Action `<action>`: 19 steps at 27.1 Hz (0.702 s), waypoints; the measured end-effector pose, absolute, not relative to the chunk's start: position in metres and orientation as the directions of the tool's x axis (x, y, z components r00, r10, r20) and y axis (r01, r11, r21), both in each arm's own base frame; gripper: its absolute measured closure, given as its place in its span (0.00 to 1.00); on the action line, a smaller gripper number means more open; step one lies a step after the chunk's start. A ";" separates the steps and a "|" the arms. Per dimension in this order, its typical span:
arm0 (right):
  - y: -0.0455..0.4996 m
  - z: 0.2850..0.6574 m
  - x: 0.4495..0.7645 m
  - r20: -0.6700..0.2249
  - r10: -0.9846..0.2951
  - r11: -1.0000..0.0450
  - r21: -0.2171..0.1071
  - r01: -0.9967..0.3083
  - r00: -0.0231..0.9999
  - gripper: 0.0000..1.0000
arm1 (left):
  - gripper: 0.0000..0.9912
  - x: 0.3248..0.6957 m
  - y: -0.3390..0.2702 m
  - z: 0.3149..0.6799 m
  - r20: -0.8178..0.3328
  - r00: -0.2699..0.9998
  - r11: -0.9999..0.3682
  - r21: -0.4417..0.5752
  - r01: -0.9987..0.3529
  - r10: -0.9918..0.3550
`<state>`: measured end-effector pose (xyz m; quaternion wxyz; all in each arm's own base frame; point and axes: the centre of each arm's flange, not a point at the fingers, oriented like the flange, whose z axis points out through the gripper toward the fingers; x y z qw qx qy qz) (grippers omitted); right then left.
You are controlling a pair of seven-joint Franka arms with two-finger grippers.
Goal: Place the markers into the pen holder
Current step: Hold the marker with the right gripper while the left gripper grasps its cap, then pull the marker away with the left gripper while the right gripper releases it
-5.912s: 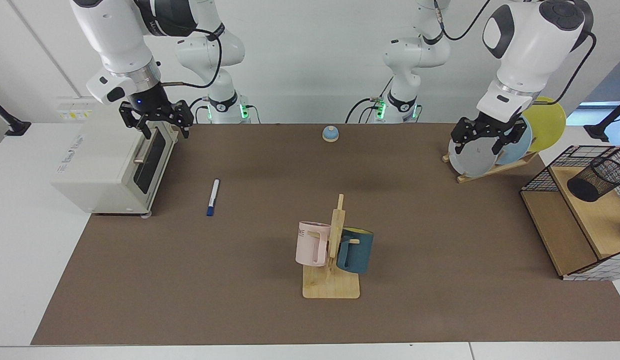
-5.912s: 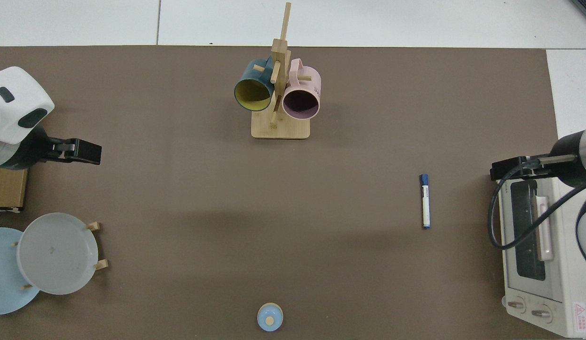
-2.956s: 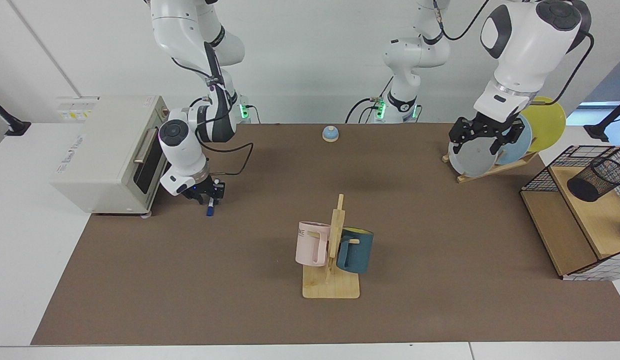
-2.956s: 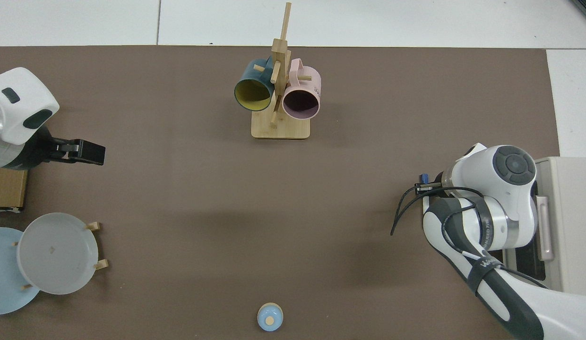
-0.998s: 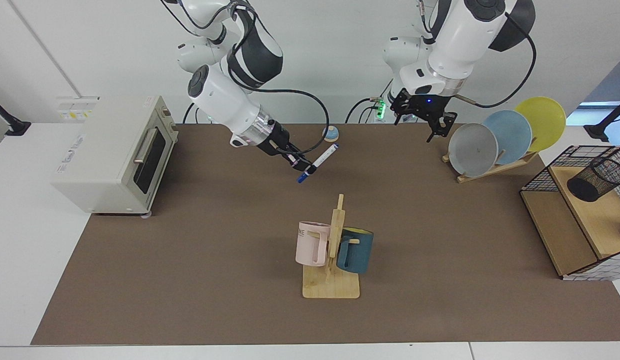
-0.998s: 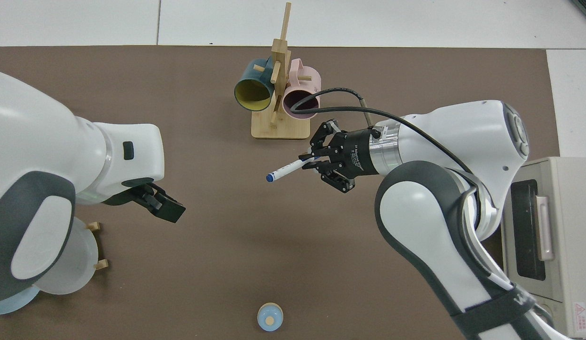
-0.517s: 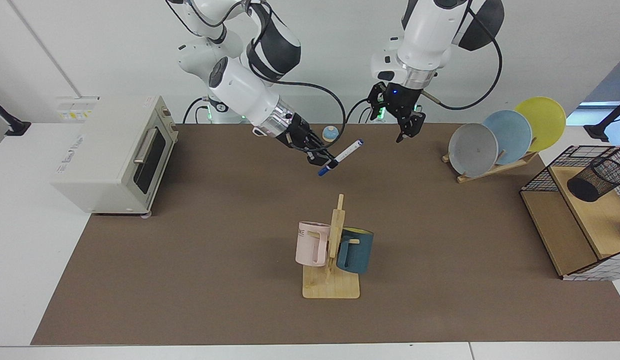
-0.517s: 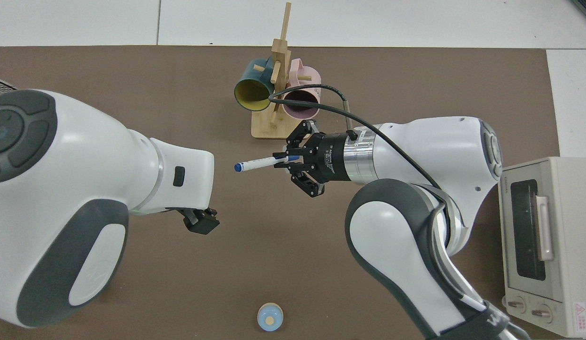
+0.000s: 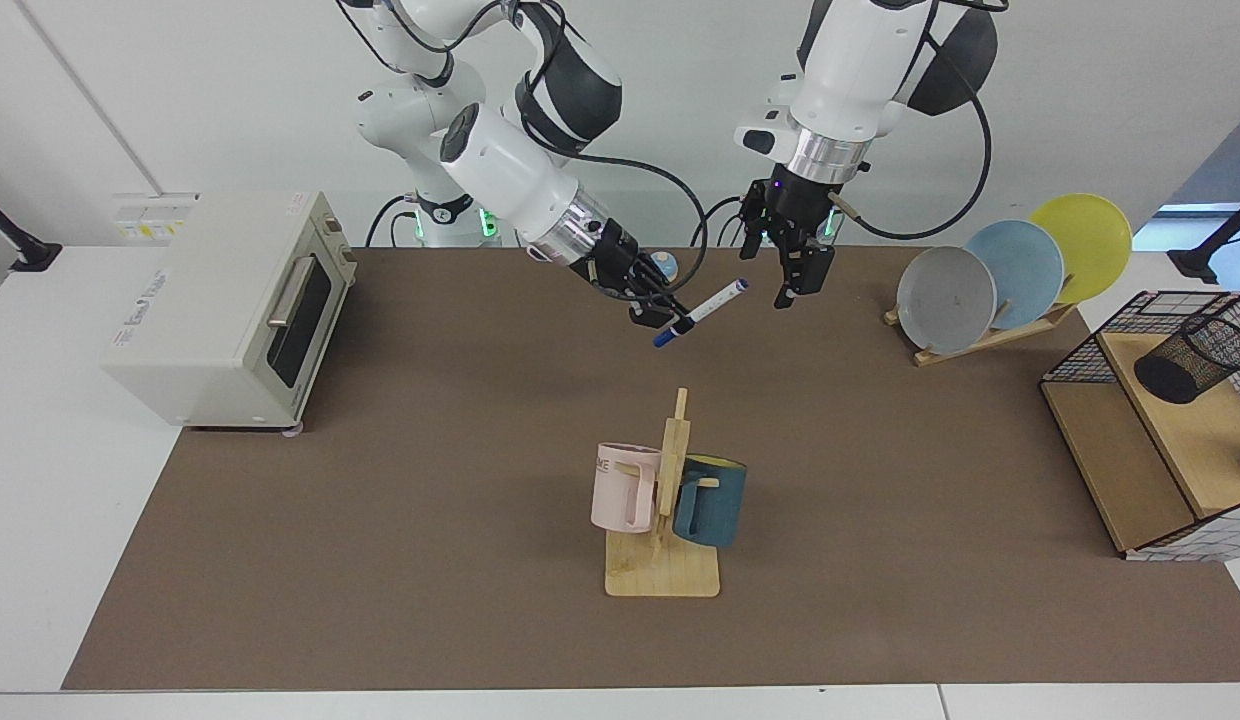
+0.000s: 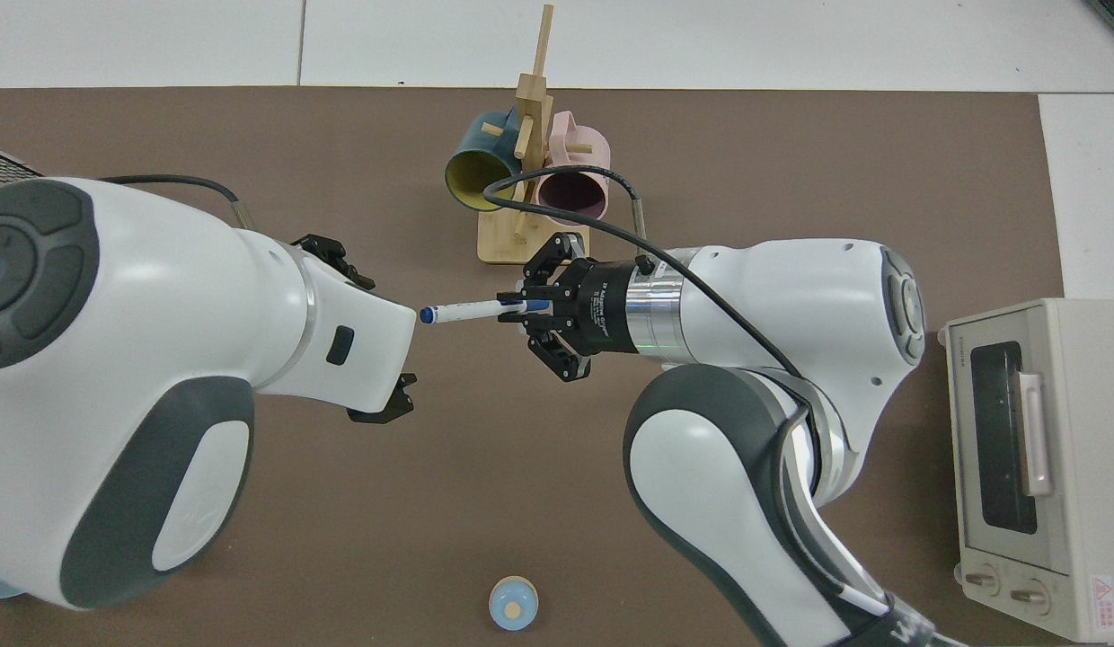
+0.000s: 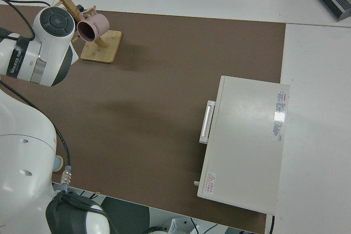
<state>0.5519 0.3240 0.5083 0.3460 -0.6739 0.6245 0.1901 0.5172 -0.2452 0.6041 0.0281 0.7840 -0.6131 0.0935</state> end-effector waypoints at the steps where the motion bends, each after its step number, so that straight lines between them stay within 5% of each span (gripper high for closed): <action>1: 0.326 0.509 0.551 -0.690 -0.710 0.026 -0.227 -0.974 0.142 0.84 | 0.00 0.516 -0.248 0.604 0.181 0.207 -0.224 -0.079 -0.971 -0.961; 19: 0.340 0.505 0.544 -0.693 -0.708 0.026 -0.214 -0.977 0.133 0.84 | 0.04 0.507 -0.275 0.599 0.167 0.046 -0.066 -0.116 -0.991 -0.985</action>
